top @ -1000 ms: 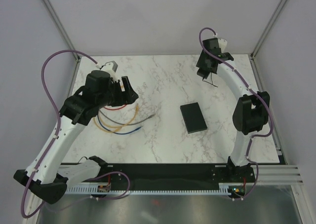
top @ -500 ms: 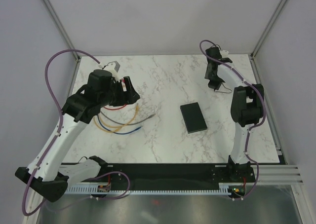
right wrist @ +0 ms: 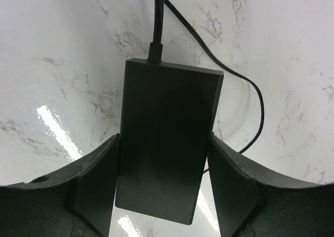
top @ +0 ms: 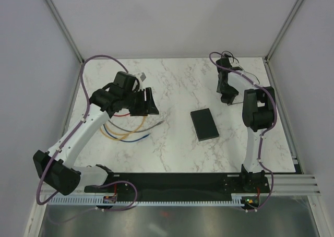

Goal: Pull the plug from the switch port

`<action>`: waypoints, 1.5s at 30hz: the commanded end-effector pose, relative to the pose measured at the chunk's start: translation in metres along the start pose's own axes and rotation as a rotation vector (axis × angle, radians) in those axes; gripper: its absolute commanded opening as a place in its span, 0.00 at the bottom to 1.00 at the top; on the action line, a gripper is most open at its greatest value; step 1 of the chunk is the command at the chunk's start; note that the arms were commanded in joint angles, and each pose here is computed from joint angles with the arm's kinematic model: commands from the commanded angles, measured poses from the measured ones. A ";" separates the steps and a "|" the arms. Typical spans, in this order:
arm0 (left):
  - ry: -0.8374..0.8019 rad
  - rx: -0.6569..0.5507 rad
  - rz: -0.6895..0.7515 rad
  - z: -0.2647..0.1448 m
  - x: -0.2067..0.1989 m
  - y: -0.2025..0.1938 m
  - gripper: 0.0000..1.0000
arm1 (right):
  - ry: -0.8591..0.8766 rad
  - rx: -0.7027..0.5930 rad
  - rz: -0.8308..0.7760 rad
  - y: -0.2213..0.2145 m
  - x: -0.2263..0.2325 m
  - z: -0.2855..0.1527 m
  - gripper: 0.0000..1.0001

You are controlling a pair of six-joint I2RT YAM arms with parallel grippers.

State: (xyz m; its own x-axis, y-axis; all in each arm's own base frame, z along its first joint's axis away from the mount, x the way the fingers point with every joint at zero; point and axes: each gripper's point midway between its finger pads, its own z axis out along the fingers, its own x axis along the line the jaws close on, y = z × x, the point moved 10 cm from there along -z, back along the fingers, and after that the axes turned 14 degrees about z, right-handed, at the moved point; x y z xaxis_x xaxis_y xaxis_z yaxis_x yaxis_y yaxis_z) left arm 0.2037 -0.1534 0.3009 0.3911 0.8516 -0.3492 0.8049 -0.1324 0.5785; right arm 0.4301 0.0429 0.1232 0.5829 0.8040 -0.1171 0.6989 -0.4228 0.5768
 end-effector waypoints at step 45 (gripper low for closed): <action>-0.193 0.198 0.194 0.255 -0.070 0.079 0.37 | 0.344 0.497 0.206 -0.203 -0.117 -0.144 0.02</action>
State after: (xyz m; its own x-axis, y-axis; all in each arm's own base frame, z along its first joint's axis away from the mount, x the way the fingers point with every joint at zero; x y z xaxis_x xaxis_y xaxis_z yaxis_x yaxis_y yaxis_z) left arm 0.3435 -0.3443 0.1677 0.5798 0.6777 -0.4522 0.8091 -0.4137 0.4174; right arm 0.1493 0.0844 0.1381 0.5792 0.8037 0.1366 0.8001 -0.5925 0.0937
